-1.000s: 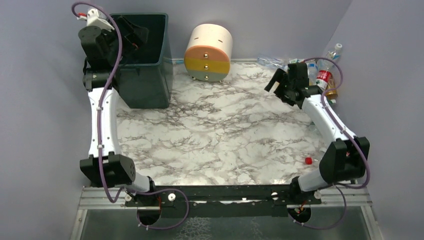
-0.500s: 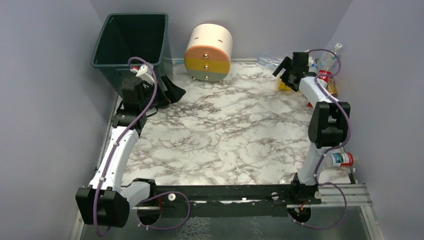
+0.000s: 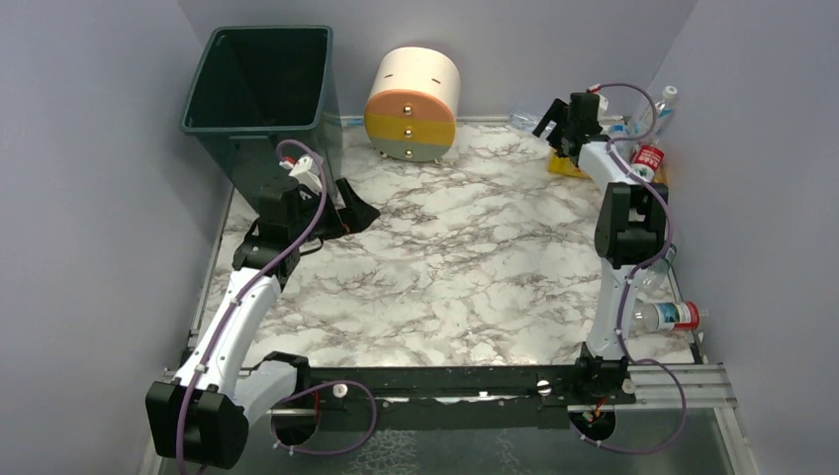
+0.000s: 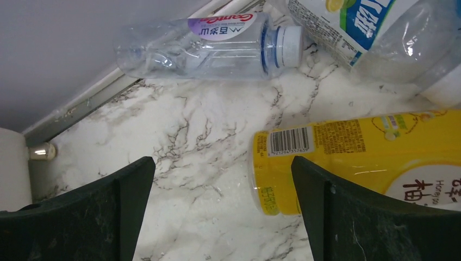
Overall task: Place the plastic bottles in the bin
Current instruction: Pick up the plastic bottle at the center of the board.
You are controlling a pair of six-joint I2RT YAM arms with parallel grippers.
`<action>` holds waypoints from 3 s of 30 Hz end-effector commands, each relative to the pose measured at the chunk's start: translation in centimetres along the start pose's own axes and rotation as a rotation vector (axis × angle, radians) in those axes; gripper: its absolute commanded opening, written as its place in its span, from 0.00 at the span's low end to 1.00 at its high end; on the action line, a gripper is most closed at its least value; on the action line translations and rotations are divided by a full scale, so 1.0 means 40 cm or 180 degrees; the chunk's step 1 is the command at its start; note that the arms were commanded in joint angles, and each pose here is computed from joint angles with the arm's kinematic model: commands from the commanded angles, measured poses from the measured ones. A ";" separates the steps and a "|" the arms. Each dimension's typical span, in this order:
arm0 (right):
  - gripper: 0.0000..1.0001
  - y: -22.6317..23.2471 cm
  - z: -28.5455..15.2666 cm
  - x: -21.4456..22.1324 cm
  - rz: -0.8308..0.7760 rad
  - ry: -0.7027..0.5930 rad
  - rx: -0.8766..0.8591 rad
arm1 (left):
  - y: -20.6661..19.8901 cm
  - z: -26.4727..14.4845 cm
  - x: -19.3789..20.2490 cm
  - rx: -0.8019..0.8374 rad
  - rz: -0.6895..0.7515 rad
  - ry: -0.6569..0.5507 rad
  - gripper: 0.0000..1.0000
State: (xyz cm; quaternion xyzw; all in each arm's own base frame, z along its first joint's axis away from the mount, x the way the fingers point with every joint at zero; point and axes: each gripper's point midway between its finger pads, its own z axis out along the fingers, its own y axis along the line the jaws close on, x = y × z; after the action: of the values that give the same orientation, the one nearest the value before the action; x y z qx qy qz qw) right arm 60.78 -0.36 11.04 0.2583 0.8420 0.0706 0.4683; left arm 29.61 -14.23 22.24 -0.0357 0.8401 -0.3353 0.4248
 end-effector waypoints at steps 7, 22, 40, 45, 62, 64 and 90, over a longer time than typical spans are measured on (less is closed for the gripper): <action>1.00 -0.028 0.034 0.084 -0.0165 0.0414 -0.0012 | -0.018 0.014 0.003 -0.0016 0.0097 0.0006 0.99; 0.98 0.055 -0.266 0.124 -0.0453 0.0464 -0.0526 | -0.090 0.063 0.050 0.0048 0.0206 0.0131 0.99; 0.99 -0.018 -0.226 -0.076 -0.0004 0.0259 0.0125 | -0.144 0.095 0.087 0.0137 0.0302 0.0211 0.99; 0.99 -0.070 -0.127 -0.077 0.0028 0.0227 0.0205 | -0.144 0.090 0.094 0.0135 0.0310 0.0234 0.99; 1.00 -0.110 -0.029 0.081 -0.0021 0.0632 0.0221 | -0.142 0.088 0.132 0.0085 0.0366 0.0360 0.99; 1.00 -0.102 -0.051 0.126 -0.0048 0.0679 0.0163 | -0.147 0.092 0.133 0.0092 0.0375 0.0365 0.99; 0.99 -0.038 -0.433 0.033 -0.1004 0.0236 0.0032 | -0.191 0.150 0.185 0.0187 0.0406 0.0475 0.99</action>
State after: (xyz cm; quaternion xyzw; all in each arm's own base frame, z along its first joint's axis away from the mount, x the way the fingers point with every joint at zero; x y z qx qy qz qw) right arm 45.58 4.18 17.59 0.1449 0.8738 0.0883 0.4556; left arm 26.72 -25.09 17.48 0.0593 0.8734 -0.3255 0.3573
